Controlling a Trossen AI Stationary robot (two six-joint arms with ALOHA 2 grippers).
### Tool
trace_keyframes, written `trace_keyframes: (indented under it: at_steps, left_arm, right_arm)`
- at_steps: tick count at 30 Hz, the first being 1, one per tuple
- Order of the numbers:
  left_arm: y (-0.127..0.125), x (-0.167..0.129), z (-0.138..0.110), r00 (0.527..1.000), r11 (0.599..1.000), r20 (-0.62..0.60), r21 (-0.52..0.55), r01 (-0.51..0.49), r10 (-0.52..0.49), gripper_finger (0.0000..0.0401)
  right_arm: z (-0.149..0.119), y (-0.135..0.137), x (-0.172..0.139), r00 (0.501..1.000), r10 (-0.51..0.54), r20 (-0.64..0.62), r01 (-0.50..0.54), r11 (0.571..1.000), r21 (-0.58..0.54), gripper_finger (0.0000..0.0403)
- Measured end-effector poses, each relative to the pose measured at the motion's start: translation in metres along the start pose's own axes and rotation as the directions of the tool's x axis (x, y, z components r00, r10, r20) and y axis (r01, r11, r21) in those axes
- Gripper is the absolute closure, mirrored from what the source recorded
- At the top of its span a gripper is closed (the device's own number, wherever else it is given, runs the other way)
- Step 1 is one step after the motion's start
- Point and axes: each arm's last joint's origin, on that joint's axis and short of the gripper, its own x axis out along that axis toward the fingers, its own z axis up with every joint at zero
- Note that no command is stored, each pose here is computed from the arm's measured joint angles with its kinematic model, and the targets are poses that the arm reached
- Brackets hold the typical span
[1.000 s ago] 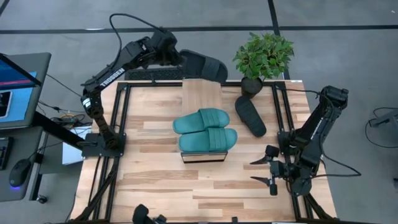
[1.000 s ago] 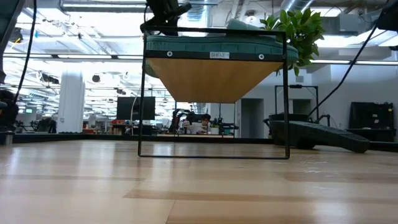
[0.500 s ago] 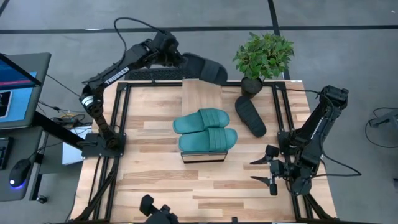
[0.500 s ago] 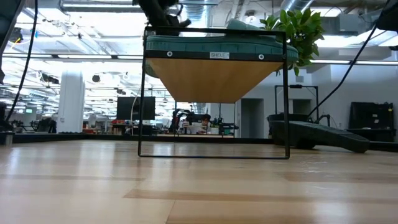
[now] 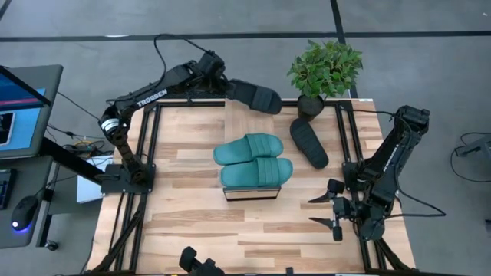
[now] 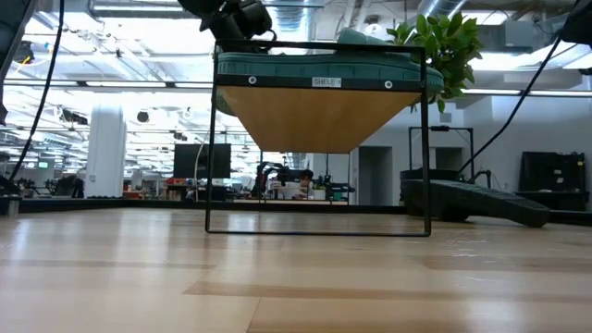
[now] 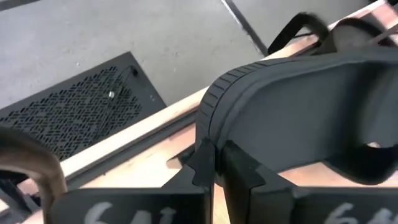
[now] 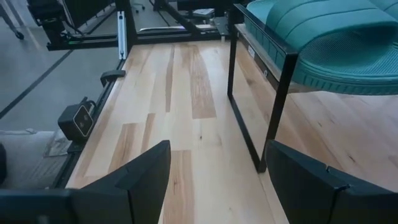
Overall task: Pick and place slides into the shelf
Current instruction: Put the left black slipper on the shelf
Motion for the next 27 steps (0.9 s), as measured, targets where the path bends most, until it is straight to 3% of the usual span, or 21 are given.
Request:
trace_keyframes:
  at_steps: [27]
  left_arm:
    - [-0.011, 0.004, -0.031, 0.984, 0.996, -0.159, 0.012, -0.085, 0.085, 0.0401]
  right_arm:
    - [0.002, 0.002, 0.0, 1.0, 0.012, 0.011, -0.012, 1.0, 0.024, 0.0148]
